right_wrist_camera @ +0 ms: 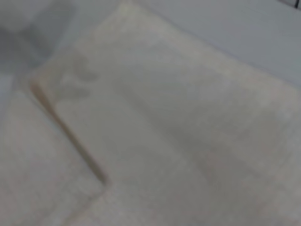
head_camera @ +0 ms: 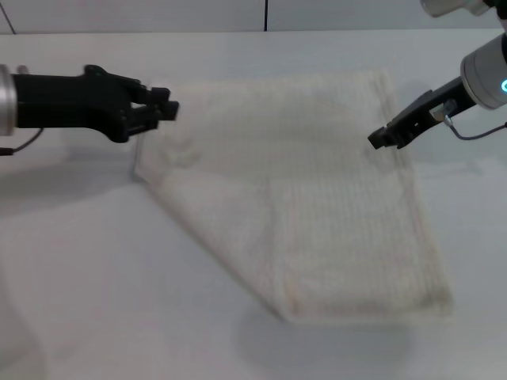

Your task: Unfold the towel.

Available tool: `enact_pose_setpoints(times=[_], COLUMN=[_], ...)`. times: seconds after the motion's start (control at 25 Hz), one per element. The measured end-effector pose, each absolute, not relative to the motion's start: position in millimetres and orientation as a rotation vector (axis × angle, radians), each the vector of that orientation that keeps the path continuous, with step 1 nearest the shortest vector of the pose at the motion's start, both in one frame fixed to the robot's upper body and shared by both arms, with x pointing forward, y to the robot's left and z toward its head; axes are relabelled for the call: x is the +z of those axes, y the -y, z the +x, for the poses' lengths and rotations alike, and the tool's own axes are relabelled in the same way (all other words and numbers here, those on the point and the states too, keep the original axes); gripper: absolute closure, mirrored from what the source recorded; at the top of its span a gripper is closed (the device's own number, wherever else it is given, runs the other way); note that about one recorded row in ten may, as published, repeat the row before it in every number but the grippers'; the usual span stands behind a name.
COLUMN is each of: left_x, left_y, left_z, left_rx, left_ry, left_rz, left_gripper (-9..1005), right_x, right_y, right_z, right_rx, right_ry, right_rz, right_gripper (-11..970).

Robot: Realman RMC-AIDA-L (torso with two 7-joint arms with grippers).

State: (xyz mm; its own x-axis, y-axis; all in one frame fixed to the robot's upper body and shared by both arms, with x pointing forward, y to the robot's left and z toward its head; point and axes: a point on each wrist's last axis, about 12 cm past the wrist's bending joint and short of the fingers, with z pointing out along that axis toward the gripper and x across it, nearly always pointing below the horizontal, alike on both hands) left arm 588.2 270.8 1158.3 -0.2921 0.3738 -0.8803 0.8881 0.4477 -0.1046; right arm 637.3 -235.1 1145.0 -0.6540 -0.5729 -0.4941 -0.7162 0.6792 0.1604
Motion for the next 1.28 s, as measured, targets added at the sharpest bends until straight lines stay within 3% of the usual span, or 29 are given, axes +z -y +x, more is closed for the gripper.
enact_pose_setpoints(times=[0.44,1.28], left_x=[1140.9,1122.5], left_y=[-249.6,-246.8], left_z=[600.6,599.6], left_rx=[-0.732,-0.790], left_ry=[-1.893,-1.920], left_rz=[1.016,0.912], left_gripper=[635,634], right_x=[1128.4,1108.9], right_y=[242.4,253.8], right_z=[637.8,632.0], right_rx=[0.435,0.375], right_ry=[-2.532,-2.594], right_rz=[-0.941,-0.887], right_gripper=[960,961])
